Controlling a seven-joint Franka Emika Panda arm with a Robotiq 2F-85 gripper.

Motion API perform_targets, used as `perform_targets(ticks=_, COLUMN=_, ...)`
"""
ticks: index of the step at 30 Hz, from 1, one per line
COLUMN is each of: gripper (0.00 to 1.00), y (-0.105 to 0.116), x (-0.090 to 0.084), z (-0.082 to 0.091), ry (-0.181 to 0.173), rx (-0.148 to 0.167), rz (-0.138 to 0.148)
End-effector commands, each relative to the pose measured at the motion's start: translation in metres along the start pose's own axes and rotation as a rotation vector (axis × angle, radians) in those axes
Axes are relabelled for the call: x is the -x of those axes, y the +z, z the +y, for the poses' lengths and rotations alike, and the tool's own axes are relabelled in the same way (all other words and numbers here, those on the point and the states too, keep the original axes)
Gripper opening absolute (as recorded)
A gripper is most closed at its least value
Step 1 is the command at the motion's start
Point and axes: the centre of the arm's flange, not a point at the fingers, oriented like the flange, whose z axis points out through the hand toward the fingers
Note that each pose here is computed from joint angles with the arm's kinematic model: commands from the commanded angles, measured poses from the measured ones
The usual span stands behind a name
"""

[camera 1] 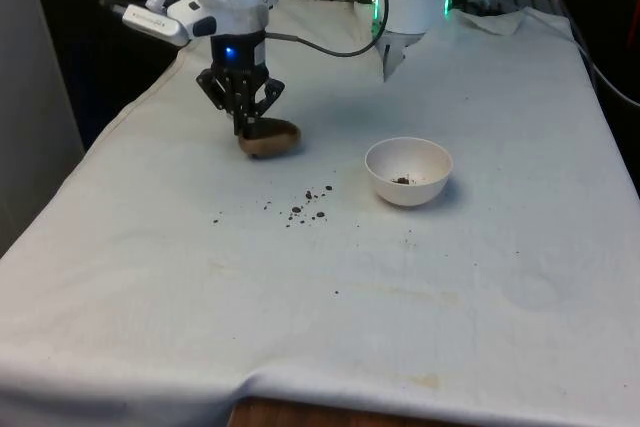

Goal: Pour the coffee beans from the cup into the bowl.

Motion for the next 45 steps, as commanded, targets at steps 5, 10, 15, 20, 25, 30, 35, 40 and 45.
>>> perform_targets(ticks=5, gripper=0.26, y=0.001, x=0.0, z=-0.001, ry=-0.002, rx=-0.024, rz=-0.002)
perform_targets(ticks=10, gripper=0.5, y=0.002, x=0.001, z=-0.001, ry=-0.001, rx=-0.027, rz=-0.003)
perform_targets(ticks=15, gripper=0.81, y=0.003, x=0.001, z=-0.001, ry=-0.001, rx=-0.028, rz=-0.003)
perform_targets(ticks=20, gripper=1.0, y=0.003, x=0.001, z=-0.001, ry=-0.002, rx=-0.023, rz=-0.004)
perform_targets(ticks=25, gripper=1.0, y=0.005, x=0.0, z=-0.002, ry=-0.001, rx=-0.02, rz=-0.006)
perform_targets(ticks=30, gripper=1.0, y=0.007, x=0.001, z=-0.003, ry=-0.003, rx=-0.02, rz=-0.009)
perform_targets(ticks=35, gripper=1.0, y=0.005, x=0.0, z=-0.004, ry=0.0, rx=-0.017, rz=-0.01)
perform_targets(ticks=40, gripper=1.0, y=-0.002, x=0.0, z=-0.002, ry=-0.001, rx=-0.016, rz=-0.006)
perform_targets(ticks=45, gripper=1.0, y=-0.011, x=-0.001, z=-0.002, ry=-0.002, rx=-0.023, rz=0.001)
